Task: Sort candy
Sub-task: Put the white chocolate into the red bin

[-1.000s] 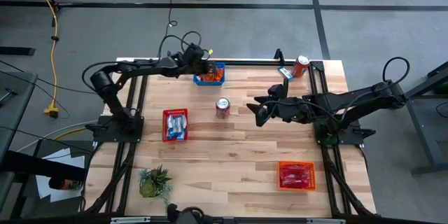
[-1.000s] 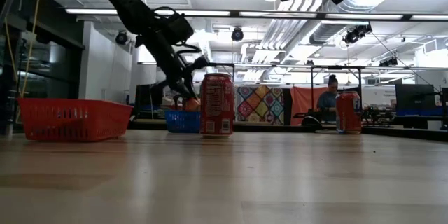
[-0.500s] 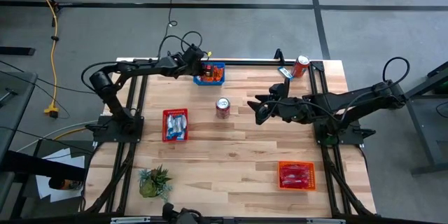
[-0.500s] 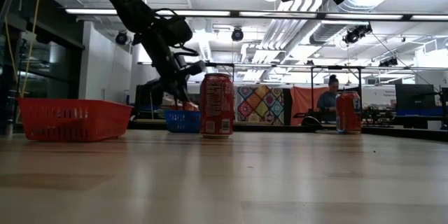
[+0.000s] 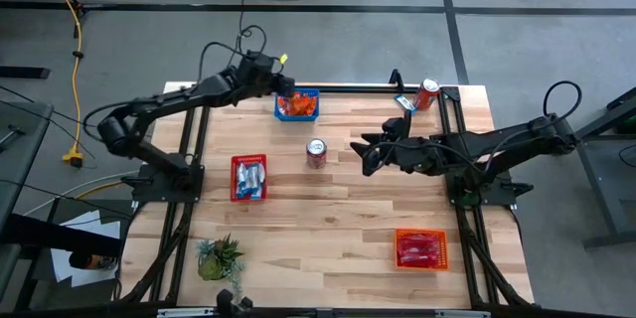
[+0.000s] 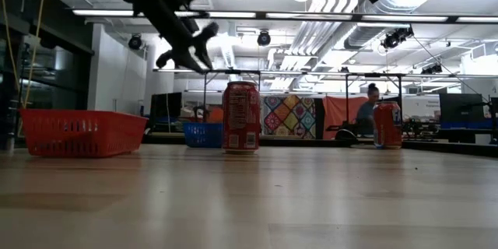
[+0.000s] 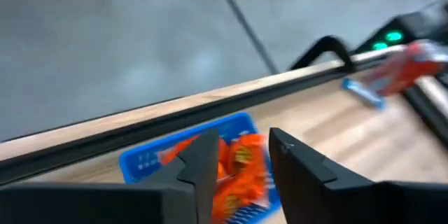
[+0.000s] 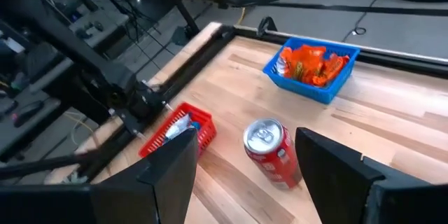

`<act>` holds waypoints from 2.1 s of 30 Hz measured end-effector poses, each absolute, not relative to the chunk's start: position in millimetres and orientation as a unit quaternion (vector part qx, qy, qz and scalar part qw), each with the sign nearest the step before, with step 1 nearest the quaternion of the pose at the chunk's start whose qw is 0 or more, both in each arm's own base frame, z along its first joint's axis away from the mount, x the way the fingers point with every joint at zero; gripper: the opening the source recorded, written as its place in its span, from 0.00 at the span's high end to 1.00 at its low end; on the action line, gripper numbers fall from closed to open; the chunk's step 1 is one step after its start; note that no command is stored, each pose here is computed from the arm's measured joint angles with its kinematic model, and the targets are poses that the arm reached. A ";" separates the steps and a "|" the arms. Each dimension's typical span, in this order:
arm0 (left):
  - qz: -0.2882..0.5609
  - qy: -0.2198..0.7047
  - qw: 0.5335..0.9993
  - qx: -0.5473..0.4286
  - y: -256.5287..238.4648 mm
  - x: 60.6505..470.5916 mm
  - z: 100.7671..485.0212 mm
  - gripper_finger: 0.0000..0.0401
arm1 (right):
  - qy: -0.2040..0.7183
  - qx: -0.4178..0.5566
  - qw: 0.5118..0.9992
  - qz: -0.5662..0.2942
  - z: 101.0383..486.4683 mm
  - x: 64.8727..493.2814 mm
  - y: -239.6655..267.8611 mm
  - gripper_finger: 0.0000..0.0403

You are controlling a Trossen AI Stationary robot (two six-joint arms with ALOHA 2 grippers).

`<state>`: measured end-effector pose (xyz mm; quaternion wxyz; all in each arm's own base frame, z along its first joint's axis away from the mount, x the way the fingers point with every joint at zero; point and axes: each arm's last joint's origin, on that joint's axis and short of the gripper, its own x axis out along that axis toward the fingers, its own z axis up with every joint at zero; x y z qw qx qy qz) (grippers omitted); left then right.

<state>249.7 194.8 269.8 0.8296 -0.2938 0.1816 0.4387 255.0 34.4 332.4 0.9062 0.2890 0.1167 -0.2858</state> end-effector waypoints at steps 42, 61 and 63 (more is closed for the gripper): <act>0.258 -0.080 0.956 -0.118 127.1 186.1 387.2 0.61 | 0.214 0.418 0.683 -0.560 202.7 168.0 -163.7 0.42; 0.313 -0.142 0.938 -0.052 152.0 147.8 405.3 0.61 | 0.254 0.386 0.554 -0.692 140.7 170.1 -188.3 0.99; 0.320 -0.136 0.936 -0.042 154.2 146.4 404.7 0.61 | 0.240 0.383 0.553 -0.700 137.3 172.4 -191.4 0.99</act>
